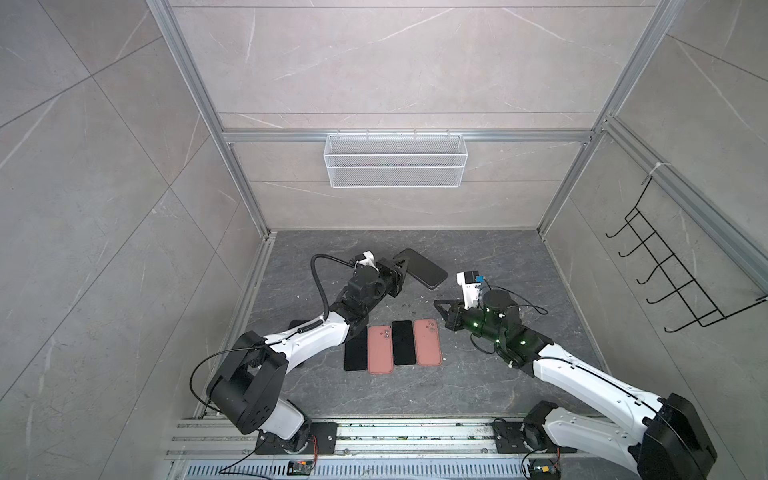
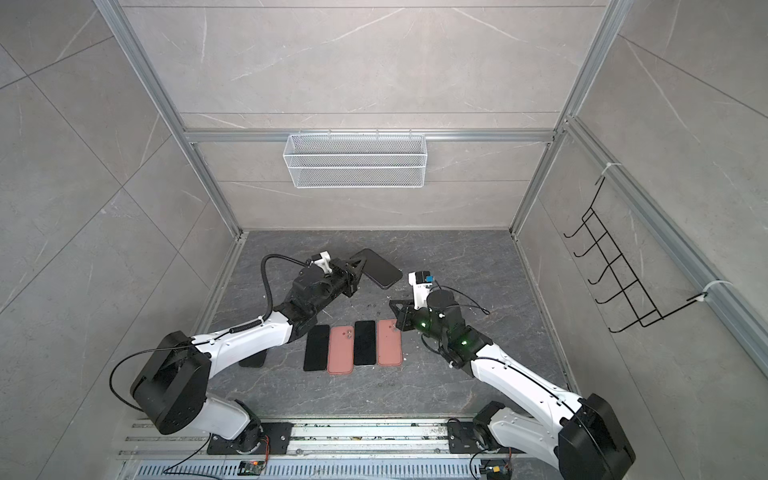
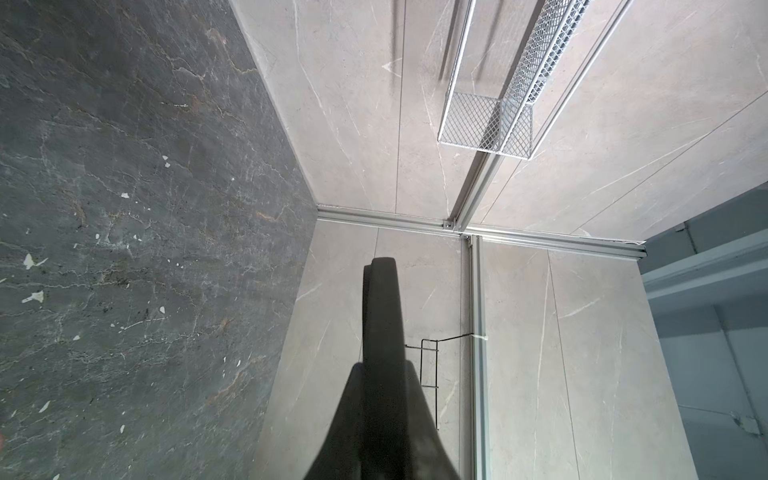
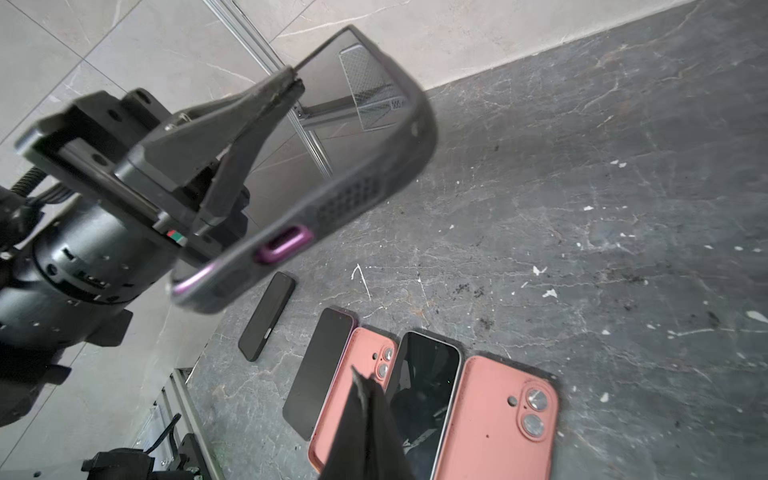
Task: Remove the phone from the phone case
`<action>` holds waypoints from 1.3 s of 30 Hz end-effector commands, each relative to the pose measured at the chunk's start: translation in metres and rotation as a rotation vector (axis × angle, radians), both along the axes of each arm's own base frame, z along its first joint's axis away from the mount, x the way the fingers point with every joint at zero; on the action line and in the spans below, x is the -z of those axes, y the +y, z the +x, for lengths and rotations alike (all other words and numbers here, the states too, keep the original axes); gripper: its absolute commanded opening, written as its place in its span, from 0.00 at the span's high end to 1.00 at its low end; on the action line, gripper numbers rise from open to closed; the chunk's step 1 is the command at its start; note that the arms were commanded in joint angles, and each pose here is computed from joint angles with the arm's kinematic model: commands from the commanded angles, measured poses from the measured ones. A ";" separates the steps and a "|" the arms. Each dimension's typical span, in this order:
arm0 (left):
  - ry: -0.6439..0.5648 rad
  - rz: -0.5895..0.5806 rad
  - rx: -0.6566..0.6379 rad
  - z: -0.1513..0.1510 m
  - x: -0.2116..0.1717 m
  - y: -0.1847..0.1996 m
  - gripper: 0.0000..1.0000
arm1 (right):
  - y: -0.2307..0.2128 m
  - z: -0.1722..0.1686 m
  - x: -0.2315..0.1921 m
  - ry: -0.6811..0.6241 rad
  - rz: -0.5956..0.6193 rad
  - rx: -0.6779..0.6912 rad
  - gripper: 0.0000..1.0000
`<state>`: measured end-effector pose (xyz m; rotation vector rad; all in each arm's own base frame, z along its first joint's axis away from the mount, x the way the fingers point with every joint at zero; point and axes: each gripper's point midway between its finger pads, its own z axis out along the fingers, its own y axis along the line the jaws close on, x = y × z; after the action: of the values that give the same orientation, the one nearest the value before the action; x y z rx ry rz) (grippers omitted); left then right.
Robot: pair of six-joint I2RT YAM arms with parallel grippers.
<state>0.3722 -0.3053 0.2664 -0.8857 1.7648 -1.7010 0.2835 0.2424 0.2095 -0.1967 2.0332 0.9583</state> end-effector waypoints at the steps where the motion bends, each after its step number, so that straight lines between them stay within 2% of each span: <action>1: -0.130 -0.104 -0.001 0.001 -0.056 0.002 1.00 | -0.002 -0.004 -0.017 -0.041 0.044 -0.001 0.71; 3: -0.134 -0.103 -0.002 0.000 -0.055 0.002 1.00 | -0.003 -0.011 -0.029 -0.048 0.133 -0.006 0.46; 4: -0.133 -0.105 -0.003 0.001 -0.054 0.003 1.00 | -0.002 -0.013 -0.035 -0.046 0.169 -0.009 0.38; 5: -0.136 -0.111 -0.002 0.001 -0.054 0.002 1.00 | -0.001 -0.014 -0.041 -0.041 0.202 -0.011 0.32; 7: -0.138 -0.119 0.001 0.002 -0.054 0.001 1.00 | 0.008 -0.015 -0.052 -0.028 0.252 -0.049 0.28; 11: -0.136 -0.121 -0.002 0.002 -0.052 0.002 1.00 | 0.021 -0.013 -0.073 -0.033 0.346 -0.100 0.29; 19: -0.146 -0.124 -0.007 -0.001 -0.055 0.005 1.00 | 0.022 -0.001 -0.062 -0.003 0.327 -0.059 0.37; 33: -0.161 -0.125 0.001 -0.002 -0.059 0.003 1.00 | 0.013 0.012 -0.041 0.035 0.284 0.026 0.44; 39: -0.168 -0.128 0.007 -0.001 -0.060 0.002 1.00 | 0.009 0.016 -0.041 0.038 0.306 0.037 0.44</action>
<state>0.3742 -0.3058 0.2720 -0.8706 1.7342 -1.7240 0.2943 0.2542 0.2471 -0.0023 1.9069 1.2380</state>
